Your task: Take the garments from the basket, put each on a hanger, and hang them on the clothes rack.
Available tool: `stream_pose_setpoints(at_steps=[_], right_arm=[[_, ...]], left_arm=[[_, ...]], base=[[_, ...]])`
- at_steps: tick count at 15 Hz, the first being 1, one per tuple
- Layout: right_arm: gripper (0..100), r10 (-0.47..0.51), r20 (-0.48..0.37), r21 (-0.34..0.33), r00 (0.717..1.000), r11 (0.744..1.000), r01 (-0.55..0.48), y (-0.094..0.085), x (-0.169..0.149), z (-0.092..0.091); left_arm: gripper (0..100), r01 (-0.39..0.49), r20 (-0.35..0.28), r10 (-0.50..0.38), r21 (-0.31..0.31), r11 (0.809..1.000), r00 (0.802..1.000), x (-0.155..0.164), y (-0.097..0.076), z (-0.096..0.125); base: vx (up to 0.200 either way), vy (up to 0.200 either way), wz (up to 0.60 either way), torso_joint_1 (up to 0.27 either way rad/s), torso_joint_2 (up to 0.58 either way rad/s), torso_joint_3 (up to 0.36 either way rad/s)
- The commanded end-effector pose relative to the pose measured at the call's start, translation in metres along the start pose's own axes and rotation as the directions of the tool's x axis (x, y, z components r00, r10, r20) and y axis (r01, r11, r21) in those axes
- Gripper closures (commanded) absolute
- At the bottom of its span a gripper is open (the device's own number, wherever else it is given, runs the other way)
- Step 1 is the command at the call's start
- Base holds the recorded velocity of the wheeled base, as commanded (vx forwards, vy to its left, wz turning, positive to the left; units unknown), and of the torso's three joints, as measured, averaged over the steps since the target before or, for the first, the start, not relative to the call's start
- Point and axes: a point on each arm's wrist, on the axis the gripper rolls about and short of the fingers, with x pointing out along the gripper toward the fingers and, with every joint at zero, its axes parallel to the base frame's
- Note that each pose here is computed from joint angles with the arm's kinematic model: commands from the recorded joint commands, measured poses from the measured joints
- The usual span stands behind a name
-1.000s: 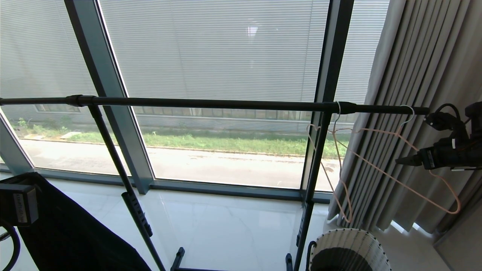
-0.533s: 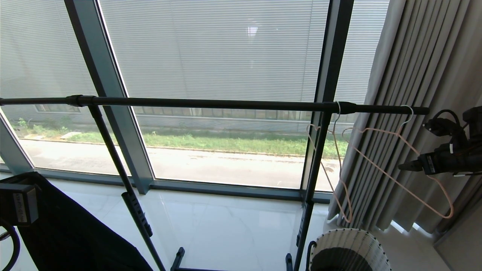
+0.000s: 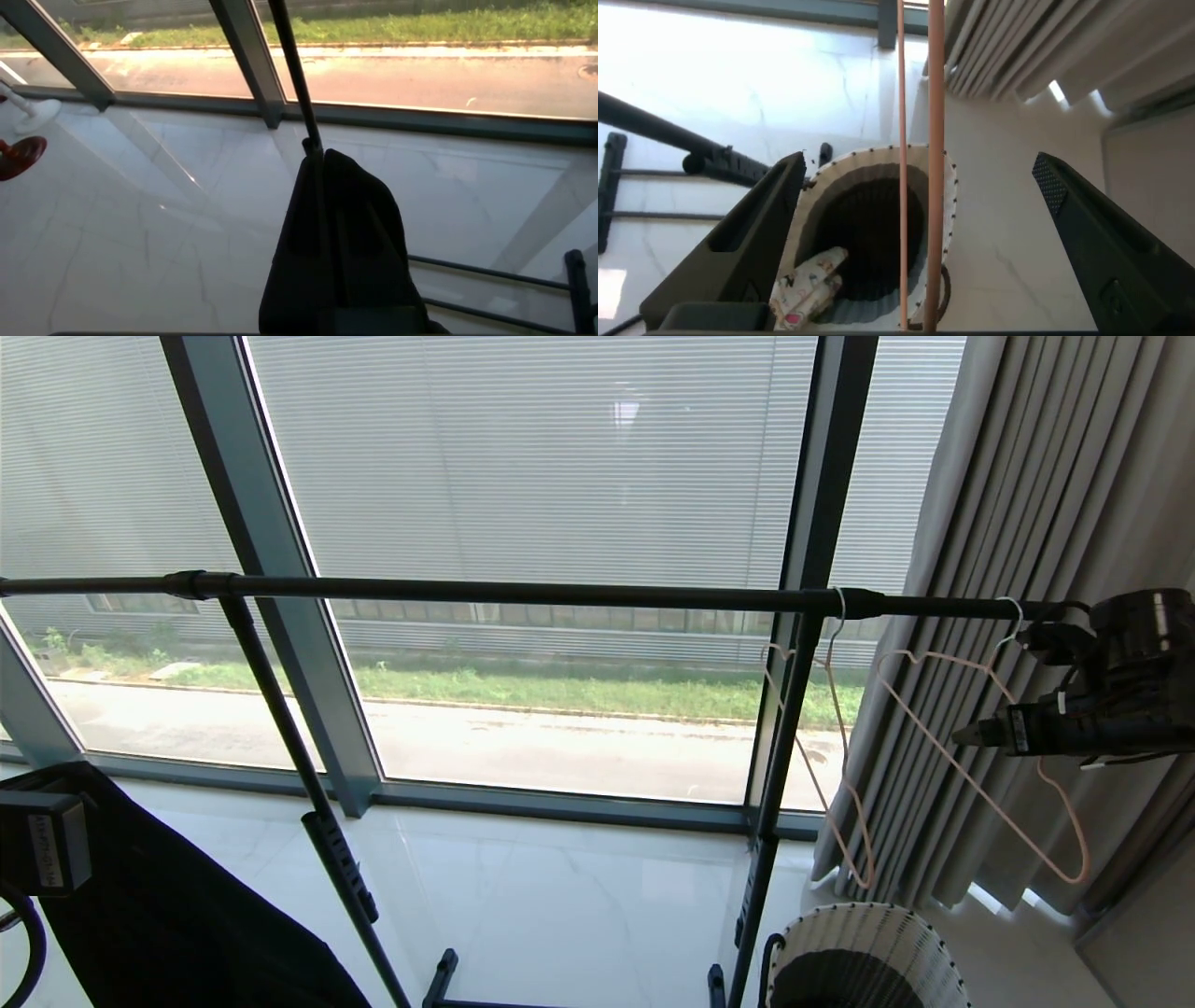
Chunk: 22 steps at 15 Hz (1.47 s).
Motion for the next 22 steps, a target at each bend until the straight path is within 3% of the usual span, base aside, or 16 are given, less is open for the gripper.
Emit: stream_pose_setpoints(at_steps=[1, 3, 8, 9, 13, 22], right_arm=[[0, -0.002, -0.002, 0.000, 1.000, 1.000, 0.002, 0.013, 0.004, -0.002], [0, -0.039, -0.002, 0.046, 0.999, 0.998, 0.039, 0.026, 0.010, -0.003], [0, -0.074, 0.007, 0.103, 0.997, 0.992, 0.073, 0.028, 0.012, -0.009], [100, -0.085, 0.016, 0.104, 0.996, 0.991, 0.083, 0.028, 0.012, -0.010], [100, -0.081, 0.026, 0.097, 0.996, 0.992, 0.078, 0.031, 0.015, -0.016], [100, -0.085, 0.078, 0.104, 0.993, 0.992, 0.076, 0.031, 0.003, -0.008]], left_arm=[[100, -0.001, 0.002, 0.001, -0.001, 1.000, 1.000, -0.001, 0.000, -0.001], [100, -0.002, 0.007, 0.002, -0.002, 1.000, 1.000, -0.003, 0.000, -0.001], [100, -0.002, 0.011, 0.002, -0.003, 1.000, 1.000, -0.004, 0.001, -0.001], [100, -0.002, 0.013, 0.002, -0.003, 1.000, 1.000, -0.004, 0.001, 0.000], [100, -0.007, 0.021, 0.007, -0.006, 1.000, 1.000, -0.006, 0.002, 0.000], [100, -0.022, 0.025, 0.022, -0.008, 1.000, 0.999, -0.008, 0.002, 0.000]], base=[[0.000, 0.000, 0.00, 0.000, 0.00, 0.000], [0.000, 0.000, 0.00, 0.000, 0.00, 0.000], [0.000, 0.000, 0.00, 0.000, 0.00, 0.000], [0.000, 0.000, 0.00, 0.000, 0.00, 0.000], [0.000, 0.000, 0.00, 0.000, 0.00, 0.000], [0.000, 0.000, 0.00, 0.000, 0.00, 0.000]])
